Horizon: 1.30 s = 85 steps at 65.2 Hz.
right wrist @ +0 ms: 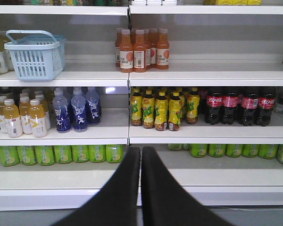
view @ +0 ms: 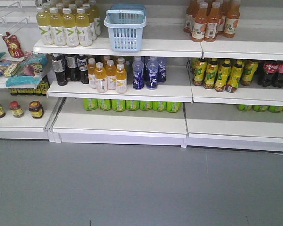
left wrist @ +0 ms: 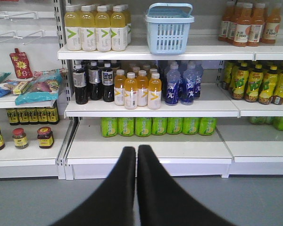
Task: Place coke in basket with both arms
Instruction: 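Drive the base toward the shelf holding the light-blue basket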
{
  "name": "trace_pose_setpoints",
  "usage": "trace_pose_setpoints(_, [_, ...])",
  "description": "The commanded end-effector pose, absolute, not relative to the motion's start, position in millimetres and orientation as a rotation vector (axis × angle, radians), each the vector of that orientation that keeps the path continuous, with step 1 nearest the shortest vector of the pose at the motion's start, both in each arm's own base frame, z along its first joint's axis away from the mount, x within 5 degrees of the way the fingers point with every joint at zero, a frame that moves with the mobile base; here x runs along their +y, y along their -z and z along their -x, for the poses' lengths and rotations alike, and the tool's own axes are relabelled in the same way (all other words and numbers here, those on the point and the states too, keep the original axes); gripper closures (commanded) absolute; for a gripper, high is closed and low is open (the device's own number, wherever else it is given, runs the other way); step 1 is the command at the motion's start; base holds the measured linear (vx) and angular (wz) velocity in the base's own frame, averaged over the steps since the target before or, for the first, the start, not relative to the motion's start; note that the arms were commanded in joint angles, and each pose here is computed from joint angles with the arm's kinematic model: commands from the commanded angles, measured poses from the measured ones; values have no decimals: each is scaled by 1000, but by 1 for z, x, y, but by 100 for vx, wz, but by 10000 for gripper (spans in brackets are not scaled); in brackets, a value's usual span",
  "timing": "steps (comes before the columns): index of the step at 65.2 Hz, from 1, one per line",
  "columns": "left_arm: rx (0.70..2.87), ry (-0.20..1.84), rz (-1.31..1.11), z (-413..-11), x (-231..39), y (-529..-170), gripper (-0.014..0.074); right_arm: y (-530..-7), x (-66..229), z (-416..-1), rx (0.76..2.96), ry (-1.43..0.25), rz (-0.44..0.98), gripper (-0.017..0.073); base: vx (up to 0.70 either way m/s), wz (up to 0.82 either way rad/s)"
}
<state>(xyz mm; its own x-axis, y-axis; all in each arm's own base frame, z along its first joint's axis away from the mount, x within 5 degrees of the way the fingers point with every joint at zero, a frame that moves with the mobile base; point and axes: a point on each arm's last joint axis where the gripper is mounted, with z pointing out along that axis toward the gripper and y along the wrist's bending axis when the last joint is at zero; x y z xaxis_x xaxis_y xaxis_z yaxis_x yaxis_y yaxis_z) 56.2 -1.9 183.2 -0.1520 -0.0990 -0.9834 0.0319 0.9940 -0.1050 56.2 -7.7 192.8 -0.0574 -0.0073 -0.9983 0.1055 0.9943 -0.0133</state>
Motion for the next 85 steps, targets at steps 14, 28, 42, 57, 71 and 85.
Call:
trace_pose_setpoints(14, [1628, 143, 56, -56, -3, -191, 600, -196, -5, -56, 1552, 89, -39, 564, 18, -5])
trace_pose_setpoints(28, [1628, 143, 56, -56, -3, -191, 600, -196, -5, -56, 1552, 89, -39, 564, 19, -4])
trace_pose_setpoints(42, [1628, 143, 56, -56, -3, -191, 600, -196, -5, -56, 1552, 89, -39, 564, 17, 0])
trace_pose_setpoints(57, [1628, 143, 56, -56, -3, -191, 600, -196, -5, -56, 1552, 89, -39, 564, 14, 1])
trace_pose_setpoints(71, [1628, 143, 56, -56, -3, -191, 600, -196, -5, -56, 1552, 89, -39, 564, 13, -3])
trace_pose_setpoints(85, [1628, 143, 56, -56, -3, -191, 600, -196, -5, -56, 1552, 89, -39, 564, 14, -7])
